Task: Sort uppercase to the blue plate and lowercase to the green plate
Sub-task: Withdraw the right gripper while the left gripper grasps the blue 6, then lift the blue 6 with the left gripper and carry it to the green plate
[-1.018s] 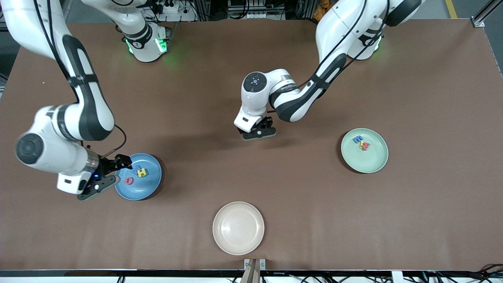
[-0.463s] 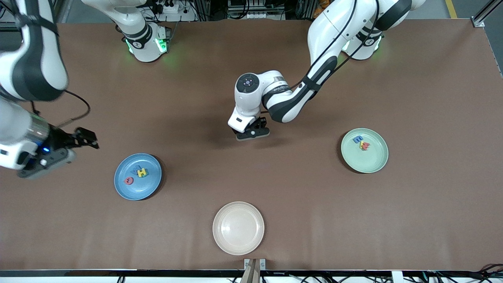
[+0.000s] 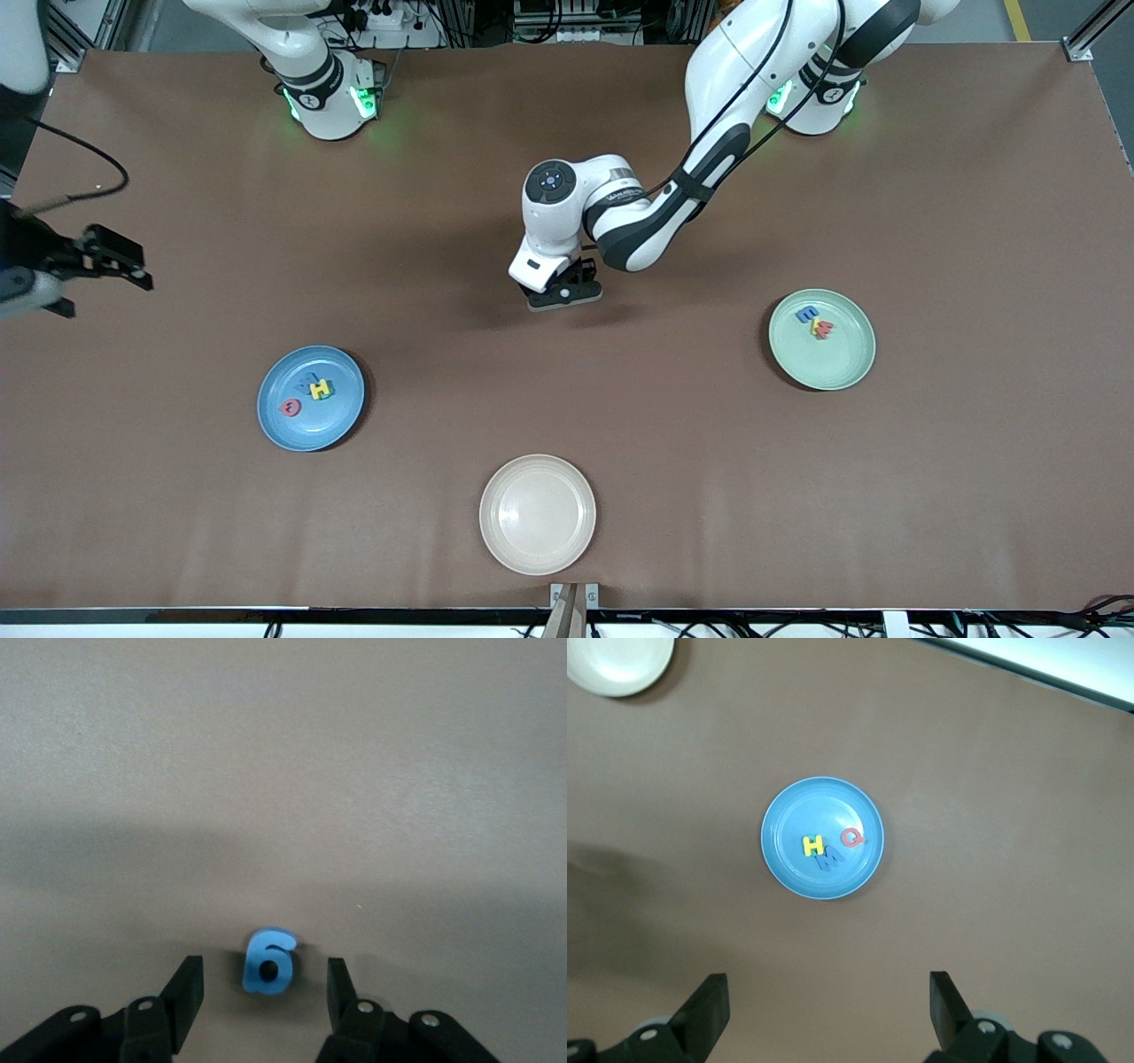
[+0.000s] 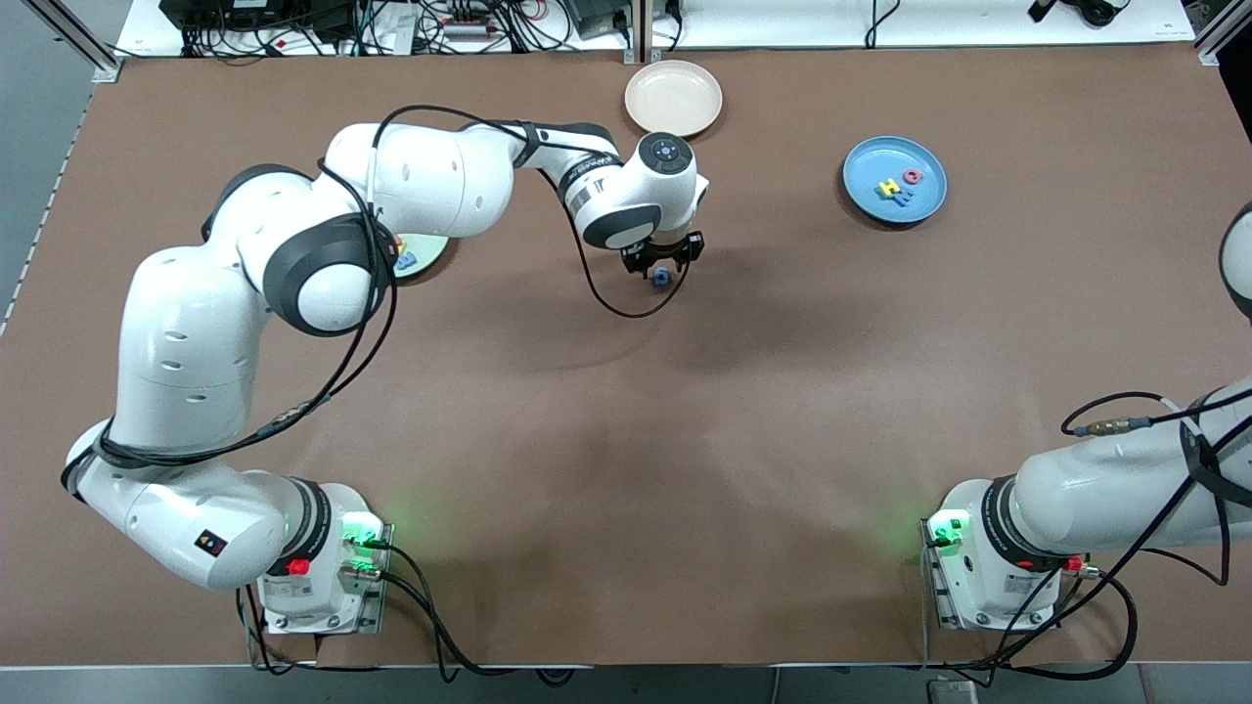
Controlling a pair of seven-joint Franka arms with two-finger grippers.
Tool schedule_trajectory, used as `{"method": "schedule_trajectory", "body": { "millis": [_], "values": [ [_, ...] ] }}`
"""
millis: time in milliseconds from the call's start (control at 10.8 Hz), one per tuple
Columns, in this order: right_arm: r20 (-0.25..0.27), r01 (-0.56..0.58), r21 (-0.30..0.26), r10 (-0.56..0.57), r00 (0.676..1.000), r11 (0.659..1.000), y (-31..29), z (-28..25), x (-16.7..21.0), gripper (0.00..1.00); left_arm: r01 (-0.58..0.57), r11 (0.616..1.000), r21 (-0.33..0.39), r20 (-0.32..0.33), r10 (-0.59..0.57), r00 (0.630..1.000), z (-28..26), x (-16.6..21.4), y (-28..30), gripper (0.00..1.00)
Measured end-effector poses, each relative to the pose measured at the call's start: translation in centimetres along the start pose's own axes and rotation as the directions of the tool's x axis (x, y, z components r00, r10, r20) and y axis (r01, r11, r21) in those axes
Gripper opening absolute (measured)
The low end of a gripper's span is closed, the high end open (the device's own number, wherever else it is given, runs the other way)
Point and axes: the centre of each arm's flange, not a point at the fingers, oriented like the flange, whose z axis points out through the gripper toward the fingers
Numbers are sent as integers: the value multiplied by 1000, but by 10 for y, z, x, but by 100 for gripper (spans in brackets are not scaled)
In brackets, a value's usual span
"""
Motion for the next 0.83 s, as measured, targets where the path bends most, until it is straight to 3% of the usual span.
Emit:
{"method": "schedule_trajectory", "body": {
  "millis": [185,463,833],
  "values": [
    [-28,-116,-6,116,993,993,-2,-16,-4,100,-6,1000,13,-2,6,1000,7,0,-3,64],
    [-38,-187,-40,186,982,982,6,-24,-6,100,-8,1000,19,3,8,1000,13,-2,-4,64],
    [-34,-268,-9,267,963,964,24,-23,-14,100,-24,999,26,-1,24,1000,19,-6,-4,61]
  ]
}}
